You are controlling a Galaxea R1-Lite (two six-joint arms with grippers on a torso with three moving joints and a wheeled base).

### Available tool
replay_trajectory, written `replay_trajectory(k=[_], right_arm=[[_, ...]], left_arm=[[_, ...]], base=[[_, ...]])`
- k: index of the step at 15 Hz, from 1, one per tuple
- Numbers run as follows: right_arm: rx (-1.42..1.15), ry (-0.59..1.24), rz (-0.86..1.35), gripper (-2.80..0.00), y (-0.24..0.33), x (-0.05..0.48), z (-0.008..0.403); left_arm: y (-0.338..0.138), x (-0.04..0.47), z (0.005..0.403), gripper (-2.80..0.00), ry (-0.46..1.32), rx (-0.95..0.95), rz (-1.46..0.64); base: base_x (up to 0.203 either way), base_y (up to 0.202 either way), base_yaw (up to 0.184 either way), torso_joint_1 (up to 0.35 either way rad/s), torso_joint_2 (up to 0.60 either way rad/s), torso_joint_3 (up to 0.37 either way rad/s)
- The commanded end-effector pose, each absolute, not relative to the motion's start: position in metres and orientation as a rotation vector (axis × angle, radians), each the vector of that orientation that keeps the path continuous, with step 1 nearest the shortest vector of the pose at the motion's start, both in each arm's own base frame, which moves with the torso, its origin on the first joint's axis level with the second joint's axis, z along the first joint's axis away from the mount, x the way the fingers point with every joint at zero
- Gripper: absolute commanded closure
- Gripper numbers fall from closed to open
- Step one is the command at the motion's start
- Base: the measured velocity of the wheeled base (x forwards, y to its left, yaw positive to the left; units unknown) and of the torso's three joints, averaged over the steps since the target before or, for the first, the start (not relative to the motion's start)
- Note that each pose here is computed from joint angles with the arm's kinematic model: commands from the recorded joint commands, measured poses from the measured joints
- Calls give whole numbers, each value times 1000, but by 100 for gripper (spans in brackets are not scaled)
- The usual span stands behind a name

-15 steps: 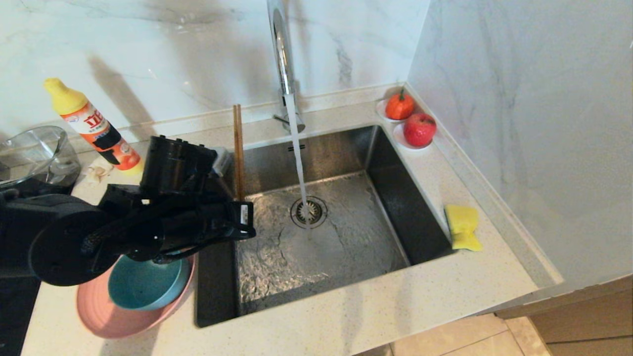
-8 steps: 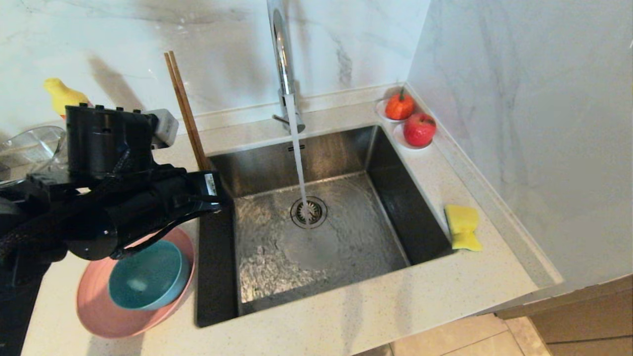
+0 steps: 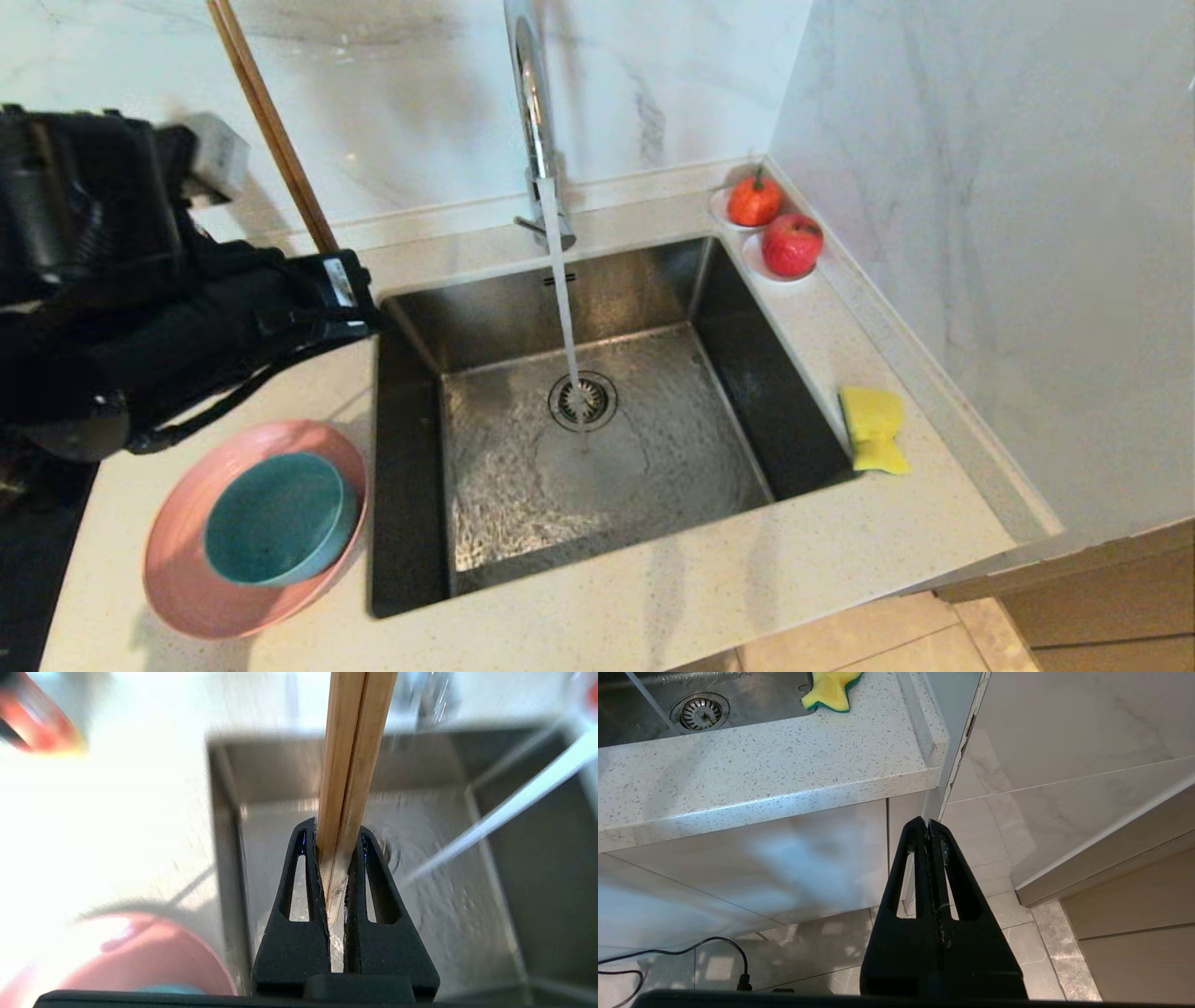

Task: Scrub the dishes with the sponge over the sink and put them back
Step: Place the chopsticks on the glass basin

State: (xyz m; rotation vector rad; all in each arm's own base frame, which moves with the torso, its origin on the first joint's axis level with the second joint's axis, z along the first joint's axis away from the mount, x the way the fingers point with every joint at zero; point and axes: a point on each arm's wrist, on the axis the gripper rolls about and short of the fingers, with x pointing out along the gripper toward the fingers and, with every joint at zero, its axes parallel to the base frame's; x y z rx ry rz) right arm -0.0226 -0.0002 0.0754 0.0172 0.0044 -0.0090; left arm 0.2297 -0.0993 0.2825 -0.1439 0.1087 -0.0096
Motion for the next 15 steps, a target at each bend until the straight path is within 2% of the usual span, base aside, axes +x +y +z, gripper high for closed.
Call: replay_trajectory(k=[1, 4, 9, 15], right_arm=[[17, 5, -9, 0, 0, -23, 75], [17, 5, -9, 0, 0, -23, 75], [17, 5, -9, 0, 0, -23, 75], [17, 5, -9, 0, 0, -23, 75]], left_arm=[[-87, 208, 320, 0, 20, -177, -7], [-69, 189, 355, 0, -45, -172, 33], [-34, 173, 404, 0, -135, -152, 273], [11, 210, 413, 0, -139, -113, 527]], base=[[0, 0, 0, 0, 0, 0], [0, 0, 0, 0, 0, 0], [0, 0, 0, 0, 0, 0], [0, 0, 0, 0, 0, 0]])
